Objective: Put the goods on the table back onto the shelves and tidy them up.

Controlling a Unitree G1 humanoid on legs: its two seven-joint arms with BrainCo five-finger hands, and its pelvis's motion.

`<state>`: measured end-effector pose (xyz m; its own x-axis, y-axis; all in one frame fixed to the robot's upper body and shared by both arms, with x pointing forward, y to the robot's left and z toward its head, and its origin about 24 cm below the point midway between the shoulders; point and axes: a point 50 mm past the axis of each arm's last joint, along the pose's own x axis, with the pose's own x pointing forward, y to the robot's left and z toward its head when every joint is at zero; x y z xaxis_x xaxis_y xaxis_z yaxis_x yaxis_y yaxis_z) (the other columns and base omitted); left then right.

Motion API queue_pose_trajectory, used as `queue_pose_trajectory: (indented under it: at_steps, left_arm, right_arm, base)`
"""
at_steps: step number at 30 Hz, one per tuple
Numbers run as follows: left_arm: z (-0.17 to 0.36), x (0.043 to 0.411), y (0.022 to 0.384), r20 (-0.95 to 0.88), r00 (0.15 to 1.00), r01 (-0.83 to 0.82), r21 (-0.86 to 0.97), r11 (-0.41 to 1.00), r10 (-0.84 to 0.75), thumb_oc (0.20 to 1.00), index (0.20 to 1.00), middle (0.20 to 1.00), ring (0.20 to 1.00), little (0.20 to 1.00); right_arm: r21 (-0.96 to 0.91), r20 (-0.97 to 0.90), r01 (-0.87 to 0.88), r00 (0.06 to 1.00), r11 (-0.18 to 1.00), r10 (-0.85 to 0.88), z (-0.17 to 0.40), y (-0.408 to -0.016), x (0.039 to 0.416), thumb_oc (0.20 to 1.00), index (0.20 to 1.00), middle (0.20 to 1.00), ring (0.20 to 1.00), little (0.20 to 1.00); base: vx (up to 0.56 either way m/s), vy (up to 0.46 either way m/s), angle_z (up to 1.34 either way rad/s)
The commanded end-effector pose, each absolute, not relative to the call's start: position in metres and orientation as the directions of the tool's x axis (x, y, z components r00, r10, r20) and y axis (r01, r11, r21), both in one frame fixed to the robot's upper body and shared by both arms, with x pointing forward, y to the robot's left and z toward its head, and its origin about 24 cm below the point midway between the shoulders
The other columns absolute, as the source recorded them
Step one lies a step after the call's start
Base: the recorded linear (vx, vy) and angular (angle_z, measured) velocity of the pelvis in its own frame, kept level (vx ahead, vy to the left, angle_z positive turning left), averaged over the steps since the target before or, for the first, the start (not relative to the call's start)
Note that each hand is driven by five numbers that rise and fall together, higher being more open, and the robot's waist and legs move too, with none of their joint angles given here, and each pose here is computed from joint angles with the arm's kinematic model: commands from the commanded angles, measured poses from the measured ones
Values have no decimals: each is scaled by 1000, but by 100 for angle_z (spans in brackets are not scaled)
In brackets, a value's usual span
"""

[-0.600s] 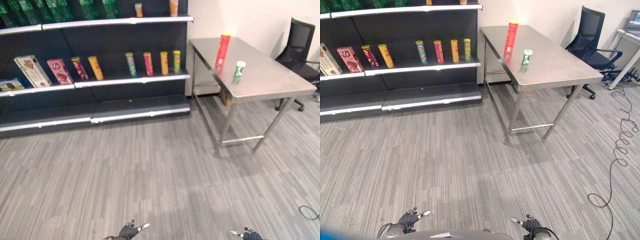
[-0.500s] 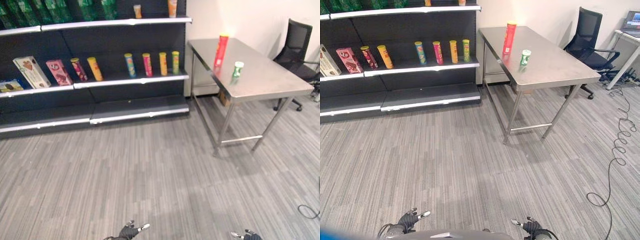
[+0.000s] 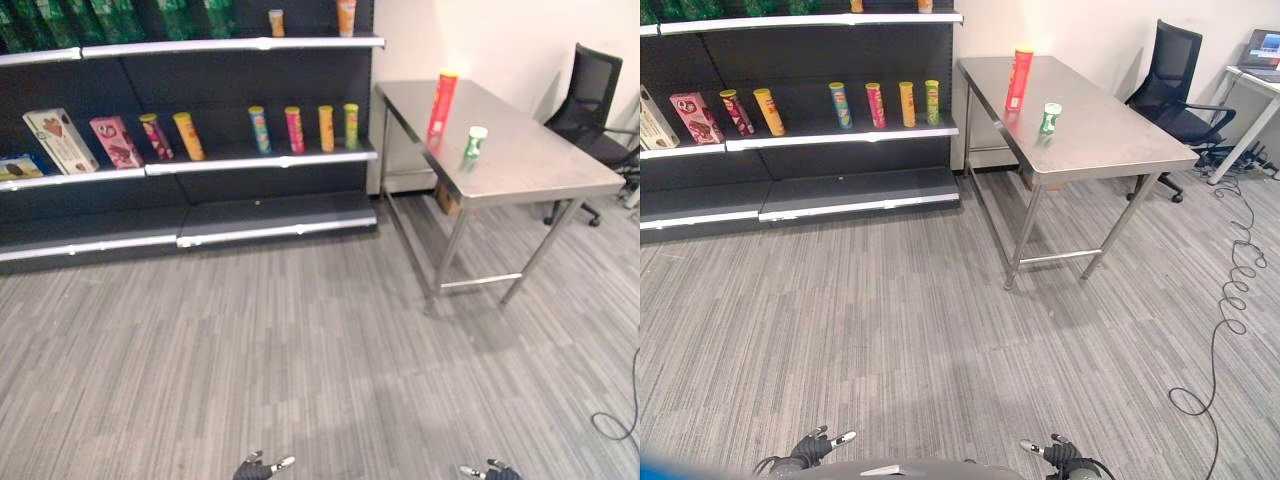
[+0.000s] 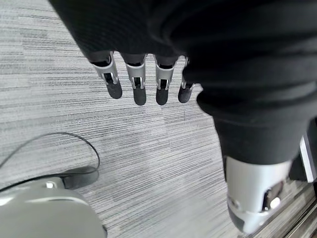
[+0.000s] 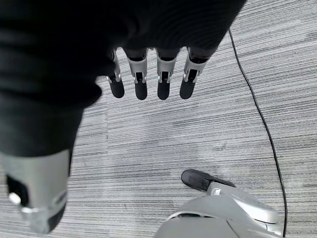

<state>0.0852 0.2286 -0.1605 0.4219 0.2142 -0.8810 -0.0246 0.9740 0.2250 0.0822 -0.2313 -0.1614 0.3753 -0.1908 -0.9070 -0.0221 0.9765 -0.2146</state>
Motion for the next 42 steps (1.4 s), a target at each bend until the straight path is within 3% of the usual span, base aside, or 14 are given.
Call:
queue_pose_trajectory:
  at_steps: [1,12,17,24,37,42]
  left_arm:
    - [-157,106,228,-861,454,-8,253,967,229,1000,1000,1000,1000,1000]
    - [-155,109,238,-857,455,-14,265,964,242,1000,1000,1000,1000,1000]
    - [-147,135,230,-817,535,13,263,965,216,1000,1000,1000,1000,1000]
    - [-147,140,220,-807,562,33,240,970,181,1000,1000,1000,1000,1000]
    - [-148,140,219,-820,544,11,220,975,179,1000,1000,1000,1000,1000]
    - [-153,125,222,-845,499,1,224,975,194,1000,1000,1000,1000,1000]
  right_arm:
    - [-251,-877,-44,433,967,-208,-155,-237,108,1000,1000,1000,1000,1000]
    - [-239,-841,7,498,971,-211,-146,-240,130,1000,1000,1000,1000,1000]
    - [-250,-821,43,521,967,-236,-142,-246,137,1000,1000,1000,1000,1000]
    - [-284,-824,43,499,958,-267,-140,-262,127,1000,1000,1000,1000,1000]
    - [-301,-855,-217,493,929,-162,-148,-235,127,1000,1000,1000,1000,1000]
    - [-330,-857,-268,487,905,-168,-148,-238,127,1000,1000,1000,1000,1000]
  base:
    - [42,151,-8]
    - [58,138,-15]
    - [226,-30,-3]
    - [486,-179,28]
    - [345,-218,27]
    - [163,12,-4]
